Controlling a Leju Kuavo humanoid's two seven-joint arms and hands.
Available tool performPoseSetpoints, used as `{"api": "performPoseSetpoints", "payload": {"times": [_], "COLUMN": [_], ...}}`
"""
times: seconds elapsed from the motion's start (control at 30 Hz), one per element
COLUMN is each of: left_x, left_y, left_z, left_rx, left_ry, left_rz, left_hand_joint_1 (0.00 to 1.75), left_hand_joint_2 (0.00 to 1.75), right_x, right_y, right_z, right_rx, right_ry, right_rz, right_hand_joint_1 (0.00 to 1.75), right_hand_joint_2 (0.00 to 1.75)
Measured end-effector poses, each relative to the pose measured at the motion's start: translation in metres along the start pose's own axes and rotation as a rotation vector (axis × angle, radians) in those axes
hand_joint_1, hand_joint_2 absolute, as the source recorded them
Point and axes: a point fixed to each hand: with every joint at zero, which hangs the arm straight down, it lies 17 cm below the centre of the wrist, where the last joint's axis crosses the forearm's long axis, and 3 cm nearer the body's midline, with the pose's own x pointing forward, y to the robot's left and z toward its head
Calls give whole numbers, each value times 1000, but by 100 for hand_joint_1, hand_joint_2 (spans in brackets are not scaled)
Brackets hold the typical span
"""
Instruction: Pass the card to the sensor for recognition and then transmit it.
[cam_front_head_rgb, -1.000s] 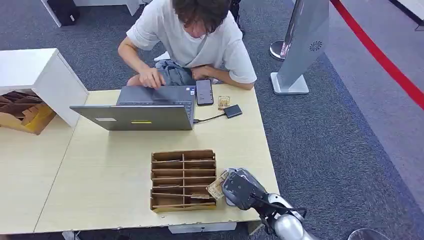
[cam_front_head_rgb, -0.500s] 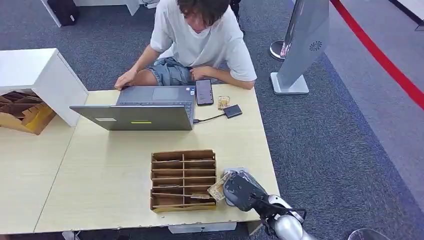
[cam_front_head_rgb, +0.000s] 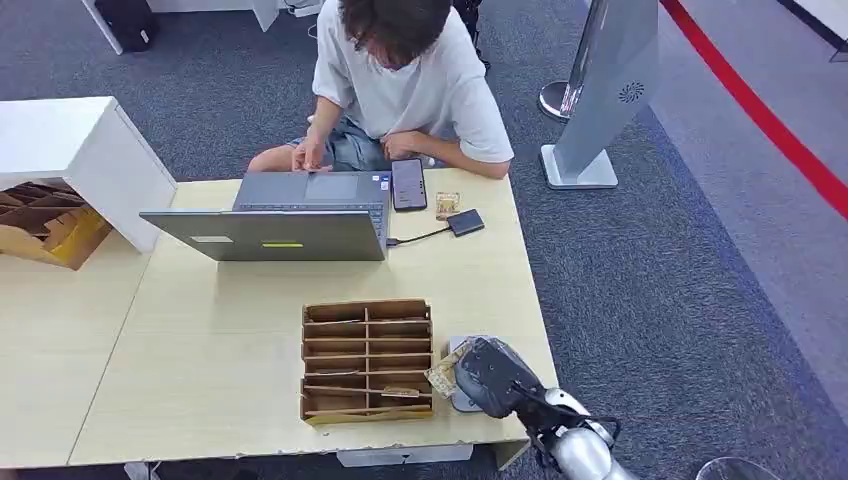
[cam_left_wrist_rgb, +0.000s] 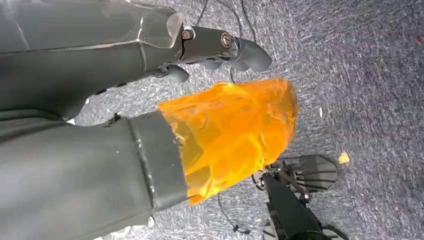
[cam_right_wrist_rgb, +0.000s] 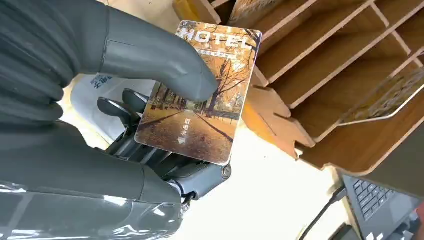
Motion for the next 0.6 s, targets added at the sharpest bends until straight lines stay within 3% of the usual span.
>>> {"api": "performPoseSetpoints", "payload": {"times": [0.6], "left_x": [0], "left_y": [0], "left_z": [0], "left_rx": [-2], "left_ry": [-2], "left_rz": [-3], "left_hand_joint_1": [0], "left_hand_joint_2": [0], "right_x": [-11], "right_y": [-13], "right_z": [2], "right_rx": [-36], "right_ry": [27], "right_rz": [-17], "right_hand_joint_1": [175], "right_hand_joint_2": [175]}}
